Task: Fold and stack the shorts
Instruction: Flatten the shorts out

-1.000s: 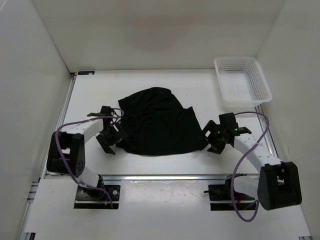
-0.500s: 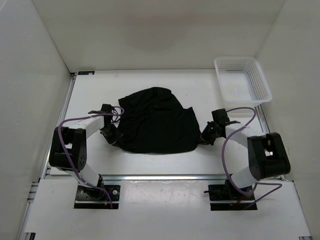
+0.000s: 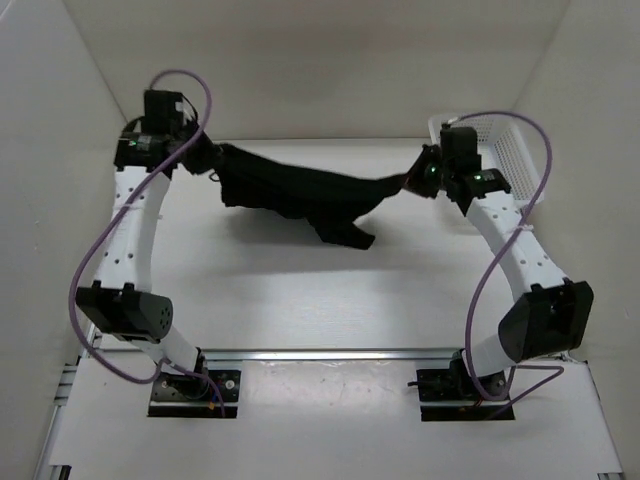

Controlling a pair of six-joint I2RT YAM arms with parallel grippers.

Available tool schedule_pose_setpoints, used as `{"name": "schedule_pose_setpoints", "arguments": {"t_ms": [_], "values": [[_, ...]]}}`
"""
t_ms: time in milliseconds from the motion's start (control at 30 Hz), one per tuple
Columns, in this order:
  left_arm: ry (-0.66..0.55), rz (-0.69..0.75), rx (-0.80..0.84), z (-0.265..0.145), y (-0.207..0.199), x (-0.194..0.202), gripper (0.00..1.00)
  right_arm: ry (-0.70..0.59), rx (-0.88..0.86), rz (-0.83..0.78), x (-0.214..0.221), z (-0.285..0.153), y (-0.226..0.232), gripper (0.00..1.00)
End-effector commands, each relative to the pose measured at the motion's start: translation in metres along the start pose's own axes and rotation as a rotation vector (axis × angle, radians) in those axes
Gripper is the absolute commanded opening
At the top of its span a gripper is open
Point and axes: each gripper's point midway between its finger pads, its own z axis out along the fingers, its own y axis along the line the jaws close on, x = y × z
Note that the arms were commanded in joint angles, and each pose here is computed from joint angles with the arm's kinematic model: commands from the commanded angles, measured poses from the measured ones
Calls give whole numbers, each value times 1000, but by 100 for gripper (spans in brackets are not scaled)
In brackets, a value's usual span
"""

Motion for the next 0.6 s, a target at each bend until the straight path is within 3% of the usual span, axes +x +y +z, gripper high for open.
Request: {"name": "schedule_pose_setpoints", "arguments": {"t_ms": [0,100,400,500,567], "values": [[-141,38,62,-66,-23,-36,10,-144,-27,-126,-44,-58,29,0],[-229,54,131,-101,-39,-53,10,-245,-70,-176,-66,-97,53,0],[-284,84,256,-160,-50,-48,10,-434,-132,-233,-89,-181,77,0],[-286,97,306,-171,-60,-47,10,-514,-146,-258,-103,-213,88,0],[-267,98,311,-157,-65,-53,10,-546,-147,-265,-117,-217,96,0]]}}
